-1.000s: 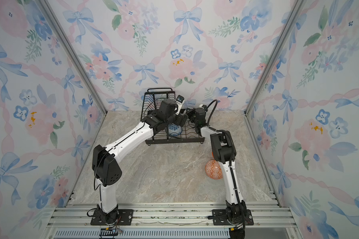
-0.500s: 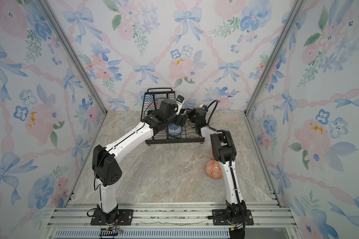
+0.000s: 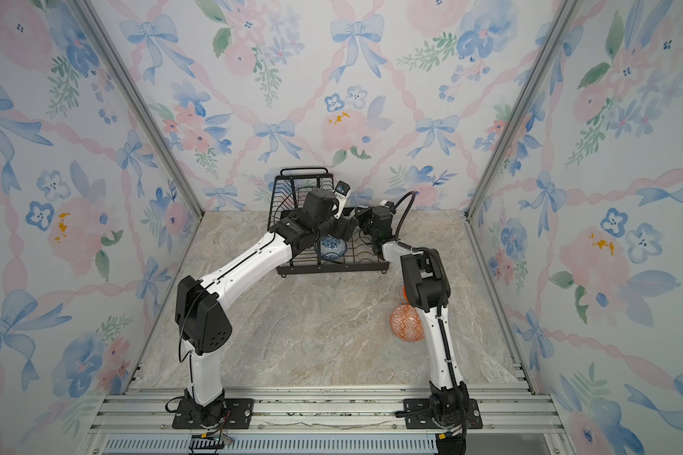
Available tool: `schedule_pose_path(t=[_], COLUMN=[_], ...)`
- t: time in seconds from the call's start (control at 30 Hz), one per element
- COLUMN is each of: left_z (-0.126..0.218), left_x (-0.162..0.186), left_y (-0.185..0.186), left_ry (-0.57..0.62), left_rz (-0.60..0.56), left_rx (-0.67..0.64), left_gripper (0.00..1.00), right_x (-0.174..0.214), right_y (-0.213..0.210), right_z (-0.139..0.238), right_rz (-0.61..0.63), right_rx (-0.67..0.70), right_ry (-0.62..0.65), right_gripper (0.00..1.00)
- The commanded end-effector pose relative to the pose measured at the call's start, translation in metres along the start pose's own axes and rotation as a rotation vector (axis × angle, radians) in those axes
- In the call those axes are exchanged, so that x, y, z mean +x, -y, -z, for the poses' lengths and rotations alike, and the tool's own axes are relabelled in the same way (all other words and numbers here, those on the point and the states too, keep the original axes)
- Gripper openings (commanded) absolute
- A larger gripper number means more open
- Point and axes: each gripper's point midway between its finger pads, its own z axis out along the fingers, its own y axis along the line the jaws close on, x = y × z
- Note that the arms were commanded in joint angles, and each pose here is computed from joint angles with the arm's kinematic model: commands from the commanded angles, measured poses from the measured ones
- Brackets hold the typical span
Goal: Load the bowls into the dish rack
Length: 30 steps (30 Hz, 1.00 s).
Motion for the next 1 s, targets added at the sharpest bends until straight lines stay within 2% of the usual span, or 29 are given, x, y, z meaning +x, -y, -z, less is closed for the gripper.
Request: schedule_pose_path(t=[0.0,0.97], left_z=[0.0059,0.0073], left_x=[-0.0014,0.0006], left_y=[-0.0048,-0.0032], left_ry=[0.004,0.001], left_rz=[-0.003,0.012], left_rx=[-0.012,-0.001], left_gripper=[0.98,0.98], right_x=[-0.0037,-0.0037], right_y=[-0.0107,-0.0096], right_z=[0.0076,0.0164], right_rz=[-0.008,-0.001], right_rx=[0.012,0.038], right_ry=[0.0,-0.008], right_gripper=[0.14,0.24])
